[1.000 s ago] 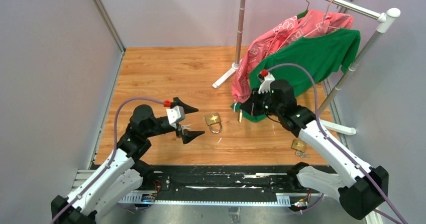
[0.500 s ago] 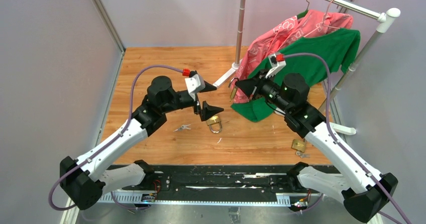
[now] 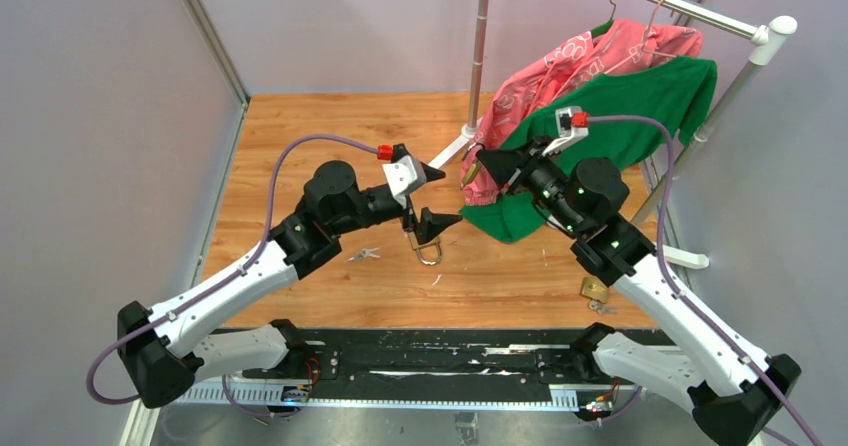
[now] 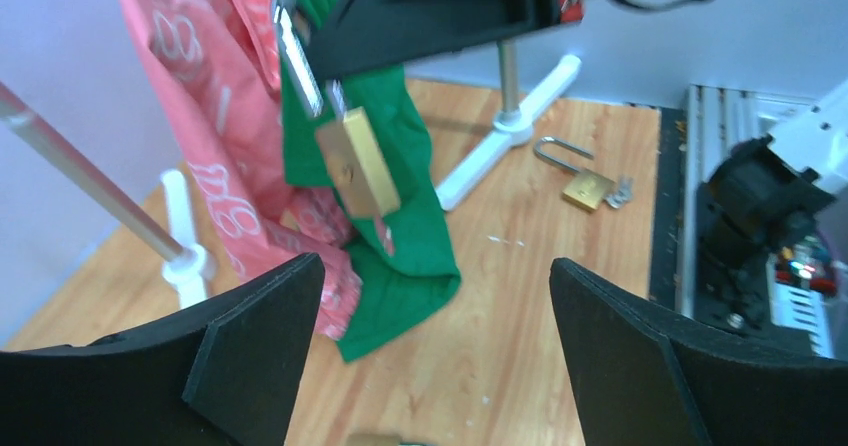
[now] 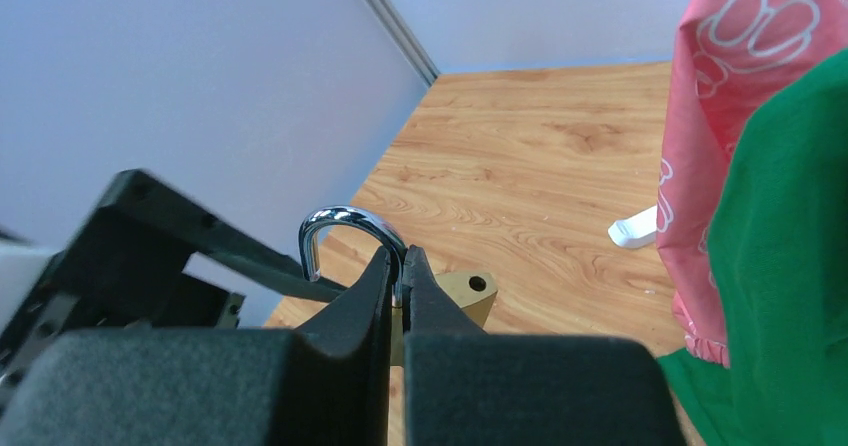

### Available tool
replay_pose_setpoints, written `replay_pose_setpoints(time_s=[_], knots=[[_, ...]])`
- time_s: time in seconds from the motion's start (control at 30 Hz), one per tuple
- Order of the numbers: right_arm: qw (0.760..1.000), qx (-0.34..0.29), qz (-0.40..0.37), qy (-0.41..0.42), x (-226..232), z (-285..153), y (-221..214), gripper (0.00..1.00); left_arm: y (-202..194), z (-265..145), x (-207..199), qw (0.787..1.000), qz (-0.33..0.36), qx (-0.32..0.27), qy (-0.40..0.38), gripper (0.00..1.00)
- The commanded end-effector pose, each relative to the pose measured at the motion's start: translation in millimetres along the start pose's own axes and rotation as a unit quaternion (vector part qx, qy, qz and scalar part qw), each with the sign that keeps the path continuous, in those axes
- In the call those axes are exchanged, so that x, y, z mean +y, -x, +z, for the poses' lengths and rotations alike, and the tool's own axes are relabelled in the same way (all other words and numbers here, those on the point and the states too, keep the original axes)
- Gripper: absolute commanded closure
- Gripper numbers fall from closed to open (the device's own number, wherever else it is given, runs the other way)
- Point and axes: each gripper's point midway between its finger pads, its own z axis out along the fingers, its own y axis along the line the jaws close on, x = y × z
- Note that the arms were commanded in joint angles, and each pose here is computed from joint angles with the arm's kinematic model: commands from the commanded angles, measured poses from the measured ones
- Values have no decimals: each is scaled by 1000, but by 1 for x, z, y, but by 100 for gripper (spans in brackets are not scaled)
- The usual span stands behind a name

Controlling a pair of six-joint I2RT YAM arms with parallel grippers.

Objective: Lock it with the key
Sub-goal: Pick up the lock from the center of the board.

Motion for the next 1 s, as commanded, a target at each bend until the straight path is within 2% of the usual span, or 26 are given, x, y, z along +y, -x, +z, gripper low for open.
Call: replay_pose_setpoints(time_s=[0.0, 0.13, 0.27, 0.37, 0.57, 0.83, 0.97], knots=[[997, -64, 39, -10, 15, 11, 25, 100, 32, 9, 22, 992, 94, -42, 76, 8], [997, -72, 41, -4, 26, 15, 25, 100, 23, 20, 25, 992, 92, -30, 79, 21], [995, -79, 55, 17, 37, 17, 25, 100, 20, 27, 31, 993, 53, -35, 96, 24], [995, -78, 57, 22, 41, 15, 26, 100, 18, 28, 37, 992, 36, -32, 117, 33], [995, -75, 56, 29, 46, 13, 24, 100, 21, 31, 38, 992, 39, -39, 116, 46], [995, -67, 56, 38, 51, 16, 19, 100, 30, 32, 39, 991, 46, -54, 117, 56], [996, -63, 55, 40, 51, 17, 18, 100, 25, 31, 43, 989, 48, -49, 128, 70]])
